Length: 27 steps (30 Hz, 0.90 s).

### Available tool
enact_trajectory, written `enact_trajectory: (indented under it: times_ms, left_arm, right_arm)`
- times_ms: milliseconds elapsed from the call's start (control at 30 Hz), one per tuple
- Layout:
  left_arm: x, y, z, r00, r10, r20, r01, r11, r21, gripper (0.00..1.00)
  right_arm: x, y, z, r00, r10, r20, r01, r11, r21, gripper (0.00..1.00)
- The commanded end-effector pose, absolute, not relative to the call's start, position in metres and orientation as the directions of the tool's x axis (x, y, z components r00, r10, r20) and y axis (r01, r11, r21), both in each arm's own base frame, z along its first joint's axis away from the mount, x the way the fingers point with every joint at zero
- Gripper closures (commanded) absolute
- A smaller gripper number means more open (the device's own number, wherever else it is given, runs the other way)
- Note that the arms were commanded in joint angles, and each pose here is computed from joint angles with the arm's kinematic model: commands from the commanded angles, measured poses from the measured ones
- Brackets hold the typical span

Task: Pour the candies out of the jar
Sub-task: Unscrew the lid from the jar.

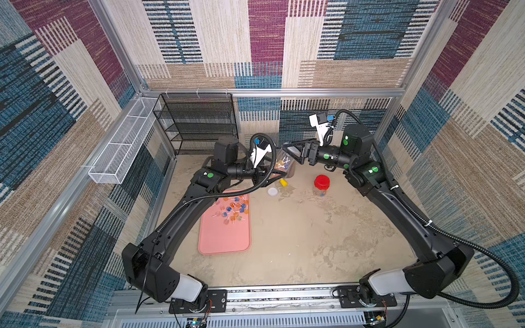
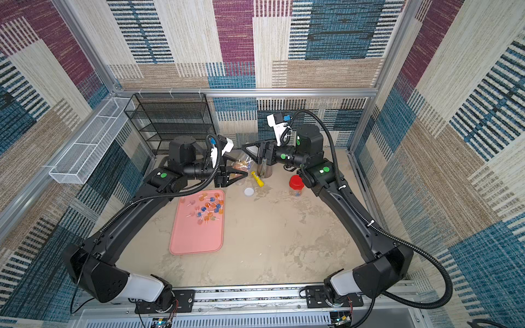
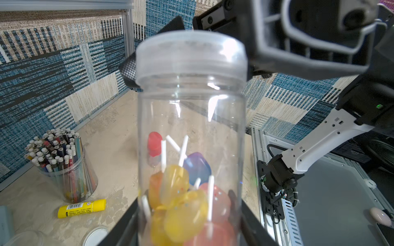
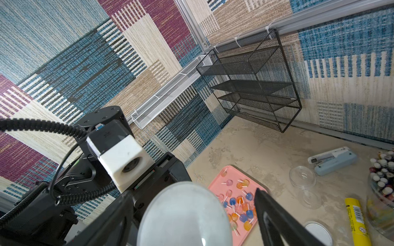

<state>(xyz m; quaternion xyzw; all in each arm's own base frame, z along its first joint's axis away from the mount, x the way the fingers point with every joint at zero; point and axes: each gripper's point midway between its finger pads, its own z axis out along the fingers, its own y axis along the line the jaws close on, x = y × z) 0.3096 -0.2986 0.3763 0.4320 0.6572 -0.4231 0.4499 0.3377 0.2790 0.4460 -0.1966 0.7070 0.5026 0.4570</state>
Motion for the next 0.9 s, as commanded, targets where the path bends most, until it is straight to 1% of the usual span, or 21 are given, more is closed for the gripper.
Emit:
enact_trajectory:
  times_ms: [0,267,500,867]
  left_arm:
    - [0.31,-0.2992,0.3804,-0.188,0.184,-0.965,0.955,0.262,-0.136,1.0]
    - [0.3103,-0.2999,0.3795,-0.201,0.183,-0.962,0.954,0.26,-0.15,1.0]
    - [0.3118,-0.302,0.3788,-0.228,0.187,-0.956,0.951,0.254,-0.178,1.0]
    - [0.3124,-0.3028,0.3789,-0.236,0.187,-0.954,0.95,0.251,-0.186,1.0]
  right_arm:
    - [0.339,0.2785,0.4539,-0.474,0.2,-0.858,-0.748,0.422,0.512,0.11]
    - [0.339,0.2772,0.4543,-0.46,0.196,-0.866,-0.744,0.447,0.496,0.16]
    - [0.3429,0.2749,0.4502,-0.43,0.176,-0.886,-0.728,0.513,0.455,0.17]
    - [0.3458,0.2741,0.447,-0.418,0.166,-0.893,-0.718,0.541,0.437,0.28]
